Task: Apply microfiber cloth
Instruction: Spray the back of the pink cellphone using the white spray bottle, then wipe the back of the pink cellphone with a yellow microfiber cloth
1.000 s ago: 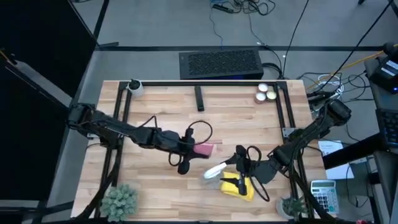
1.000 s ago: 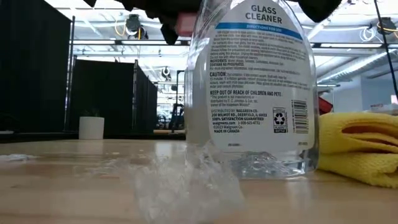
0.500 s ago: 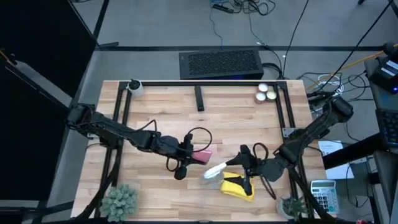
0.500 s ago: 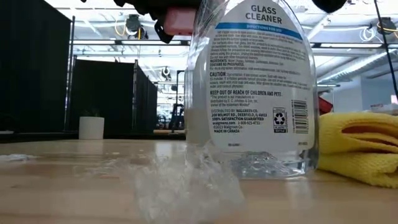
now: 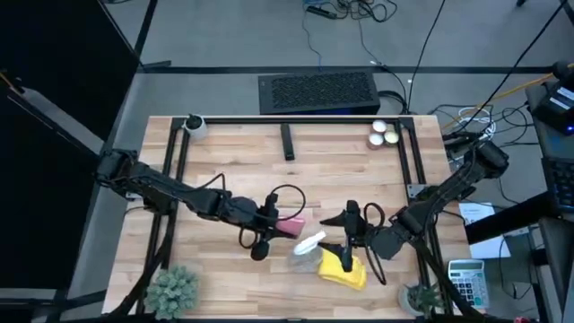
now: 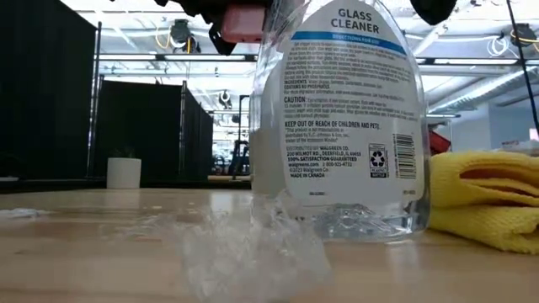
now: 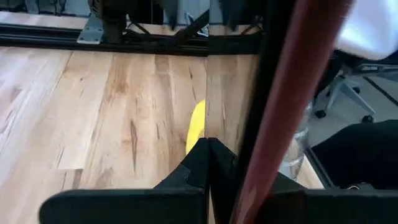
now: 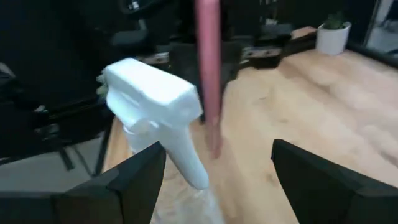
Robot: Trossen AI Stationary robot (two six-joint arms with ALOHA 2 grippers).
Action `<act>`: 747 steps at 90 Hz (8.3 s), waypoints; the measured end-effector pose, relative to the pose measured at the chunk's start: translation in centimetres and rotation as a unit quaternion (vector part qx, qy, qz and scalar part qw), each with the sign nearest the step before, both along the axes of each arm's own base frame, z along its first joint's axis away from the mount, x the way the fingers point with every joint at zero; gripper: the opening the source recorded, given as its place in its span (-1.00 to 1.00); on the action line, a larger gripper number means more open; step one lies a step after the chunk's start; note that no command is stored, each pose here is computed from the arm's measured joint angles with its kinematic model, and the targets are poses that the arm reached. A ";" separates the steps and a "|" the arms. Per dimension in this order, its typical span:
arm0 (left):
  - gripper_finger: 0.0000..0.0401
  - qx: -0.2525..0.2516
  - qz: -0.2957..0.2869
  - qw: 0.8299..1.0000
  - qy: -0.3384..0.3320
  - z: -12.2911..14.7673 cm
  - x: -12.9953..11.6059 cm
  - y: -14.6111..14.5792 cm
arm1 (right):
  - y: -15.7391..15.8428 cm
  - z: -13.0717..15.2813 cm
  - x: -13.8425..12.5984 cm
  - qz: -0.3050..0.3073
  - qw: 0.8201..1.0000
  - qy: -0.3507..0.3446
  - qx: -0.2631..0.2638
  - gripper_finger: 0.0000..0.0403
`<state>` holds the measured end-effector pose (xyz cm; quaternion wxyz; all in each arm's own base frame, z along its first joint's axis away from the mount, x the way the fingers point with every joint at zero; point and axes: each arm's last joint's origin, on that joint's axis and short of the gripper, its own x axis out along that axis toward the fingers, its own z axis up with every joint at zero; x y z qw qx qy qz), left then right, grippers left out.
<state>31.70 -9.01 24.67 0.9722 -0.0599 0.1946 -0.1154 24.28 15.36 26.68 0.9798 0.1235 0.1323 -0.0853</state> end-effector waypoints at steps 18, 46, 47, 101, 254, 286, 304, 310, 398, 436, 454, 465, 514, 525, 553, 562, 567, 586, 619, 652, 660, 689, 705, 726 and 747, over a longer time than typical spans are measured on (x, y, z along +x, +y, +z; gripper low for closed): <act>-0.95 -0.005 -0.009 1.000 -0.009 0.2 -0.1 -0.7 | -0.7 1.0 -0.3 0.002 1.000 -0.012 -0.025 0.37; -0.95 -0.020 -0.008 0.999 -0.027 0.6 -0.1 -0.9 | -2.5 0.9 0.8 -0.026 0.998 -0.003 -0.058 0.37; -0.95 -0.020 -0.008 0.999 -0.028 0.6 0.0 -0.9 | -2.6 0.9 0.8 -0.027 0.998 -0.003 -0.059 0.37; -0.95 -0.014 -0.010 1.000 -0.018 0.6 -0.4 -1.0 | 1.2 3.2 -4.7 0.092 0.996 -0.020 -0.004 0.37; -0.95 0.059 0.061 0.996 -0.019 4.6 -4.2 2.1 | 4.2 -1.3 -1.2 0.000 0.997 -0.028 -0.073 0.80; -0.95 0.039 0.070 0.996 -0.040 4.8 -3.5 2.4 | 3.3 -2.0 1.5 -0.025 0.988 -0.045 -0.144 0.80; -0.95 0.034 0.073 0.996 -0.048 4.1 -2.5 2.5 | 3.1 -1.6 1.8 -0.005 0.987 -0.057 -0.149 0.80; -0.95 0.027 0.065 0.996 -0.058 3.8 -1.8 2.4 | 2.9 -1.6 1.9 -0.008 0.987 -0.055 -0.151 0.80; -0.95 -0.042 0.032 0.995 -0.085 -0.6 5.9 3.6 | 2.8 -1.6 2.1 0.012 0.988 -0.057 -0.143 0.77; -0.95 -0.054 0.032 0.995 -0.076 -0.7 5.9 3.2 | 1.0 -1.7 3.5 0.011 0.991 -0.054 -0.120 0.69; -0.95 -0.051 0.033 0.995 -0.073 -0.8 5.9 3.2 | 0.7 -1.7 3.6 0.016 0.992 -0.053 -0.114 0.67; -0.95 -0.049 0.032 0.996 -0.071 -0.8 5.8 3.2 | 0.7 -1.7 3.6 0.015 0.993 -0.053 -0.109 0.53; -0.95 -0.041 0.036 0.997 -0.061 -0.6 5.6 3.3 | 1.2 -1.7 3.2 0.035 0.992 -0.046 -0.111 0.03; -0.95 -0.003 0.063 0.998 -0.031 0.0 4.5 3.6 | 1.6 -0.9 2.2 0.051 0.991 -0.046 -0.119 0.24; -0.95 0.047 0.113 0.992 0.024 2.9 1.0 4.5 | 1.3 0.6 -1.1 0.073 0.993 -0.001 -0.091 0.47; -0.95 0.051 0.118 0.991 0.027 3.3 0.4 4.5 | 1.2 0.6 -1.3 0.072 0.994 0.004 -0.086 0.48; -0.95 0.051 0.118 0.991 0.027 3.5 0.2 4.4 | 1.3 0.5 -1.4 0.075 0.993 0.007 -0.086 0.48; -0.95 0.053 0.102 0.993 0.032 3.5 -0.1 3.4 | 1.4 0.3 -1.5 0.091 0.994 0.019 -0.050 0.48; -0.95 0.078 0.103 0.988 0.088 2.5 -0.9 2.6 | 0.9 -1.8 -2.4 0.075 0.988 0.128 0.034 0.48; -0.95 0.064 0.074 0.988 0.119 1.9 -2.3 -1.0 | 3.8 -5.2 -4.2 0.122 0.938 0.284 0.156 0.48; -0.95 0.043 0.079 0.991 0.103 1.5 -2.6 -2.1 | 5.1 -7.2 -4.6 0.119 0.930 0.319 0.137 0.48; -0.95 -0.042 0.086 0.992 0.077 -2.8 -2.4 -6.5 | 6.5 -14.2 -4.5 0.037 0.901 0.425 0.080 0.19; -0.95 -0.102 0.083 0.990 0.045 -5.3 -1.1 -9.1 | 8.4 -14.1 -4.5 0.029 0.897 0.435 0.076 -0.39; -0.95 -0.138 0.101 0.984 0.037 -7.4 -0.5 -10.6 | 13.7 -9.3 -3.9 0.153 0.892 0.409 0.113 -0.91; -0.95 -0.140 0.102 0.984 0.037 -7.5 -0.6 -10.7 | 16.8 -5.4 0.1 0.159 0.953 0.254 0.046 -0.95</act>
